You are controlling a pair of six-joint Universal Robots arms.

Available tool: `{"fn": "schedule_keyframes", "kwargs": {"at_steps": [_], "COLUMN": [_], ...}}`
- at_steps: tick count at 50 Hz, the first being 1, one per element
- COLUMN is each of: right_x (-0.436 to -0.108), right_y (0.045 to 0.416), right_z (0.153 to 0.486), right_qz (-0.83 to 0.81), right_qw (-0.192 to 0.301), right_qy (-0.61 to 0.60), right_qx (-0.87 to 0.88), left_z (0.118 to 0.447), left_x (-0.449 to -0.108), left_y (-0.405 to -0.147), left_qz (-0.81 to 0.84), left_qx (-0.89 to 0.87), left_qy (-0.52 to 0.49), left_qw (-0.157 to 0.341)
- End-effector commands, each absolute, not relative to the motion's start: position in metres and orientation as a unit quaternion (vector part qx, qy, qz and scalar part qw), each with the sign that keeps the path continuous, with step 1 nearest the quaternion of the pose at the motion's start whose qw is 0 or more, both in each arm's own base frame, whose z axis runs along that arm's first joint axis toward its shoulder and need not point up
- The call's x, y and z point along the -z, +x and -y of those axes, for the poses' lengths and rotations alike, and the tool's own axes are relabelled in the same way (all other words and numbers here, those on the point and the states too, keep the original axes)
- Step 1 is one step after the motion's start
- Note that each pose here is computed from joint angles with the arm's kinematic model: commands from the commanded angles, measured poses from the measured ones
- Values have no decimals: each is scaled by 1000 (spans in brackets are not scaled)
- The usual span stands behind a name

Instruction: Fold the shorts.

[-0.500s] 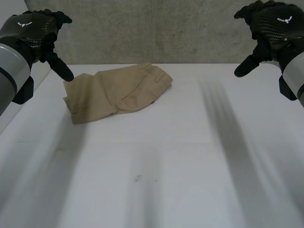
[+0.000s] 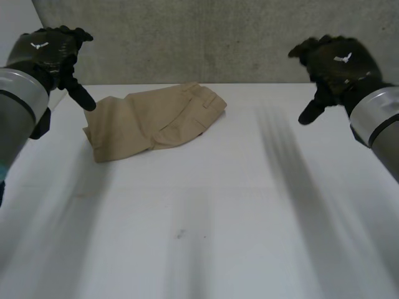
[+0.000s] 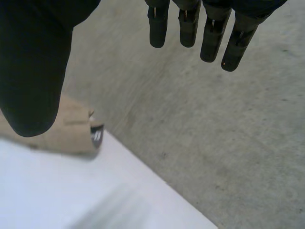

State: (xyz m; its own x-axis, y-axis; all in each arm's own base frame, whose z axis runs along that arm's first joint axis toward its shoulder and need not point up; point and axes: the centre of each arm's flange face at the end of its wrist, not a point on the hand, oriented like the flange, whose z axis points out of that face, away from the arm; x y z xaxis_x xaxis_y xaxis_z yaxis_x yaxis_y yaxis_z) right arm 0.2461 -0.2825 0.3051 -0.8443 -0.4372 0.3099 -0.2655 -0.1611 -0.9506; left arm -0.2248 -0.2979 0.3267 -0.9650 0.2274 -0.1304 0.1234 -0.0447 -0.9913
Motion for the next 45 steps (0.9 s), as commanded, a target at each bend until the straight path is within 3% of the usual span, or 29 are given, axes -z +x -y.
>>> {"fn": "schedule_keyframes", "kwargs": {"at_steps": [1, 9, 11, 16, 20, 24, 38, 40, 45], "right_x": [-277, -269, -266, -261, -255, -252, -241, -241, -243], "right_y": [267, 270, 271, 270, 271, 271, 273, 273, 272], "right_z": [273, 271, 271, 271, 273, 273, 277, 277, 277], "right_qz": [-628, -633, -635, -639, -645, -647, -655, -655, -654], "right_qw": [21, 23, 24, 24, 25, 25, 27, 27, 26], "right_qy": [-371, -378, -380, -382, -385, -387, -392, -392, -389], "right_qx": [684, 675, 672, 667, 660, 657, 646, 646, 648], "left_z": [342, 399, 421, 452, 467, 473, 471, 461, 416], "left_x": [-286, -223, -189, -150, -131, -115, -103, -112, -179], "left_y": [-232, -236, -244, -242, -245, -248, -254, -258, -286], "left_qz": [673, 662, 641, 597, 562, 544, 547, 554, 539], "left_qx": [-729, -728, -726, -732, -737, -736, -726, -723, -753], "left_qy": [-119, -179, -241, -302, -337, -368, -395, -393, -373], "left_qw": [30, -21, -54, -129, -164, -164, -135, -124, -59]}}
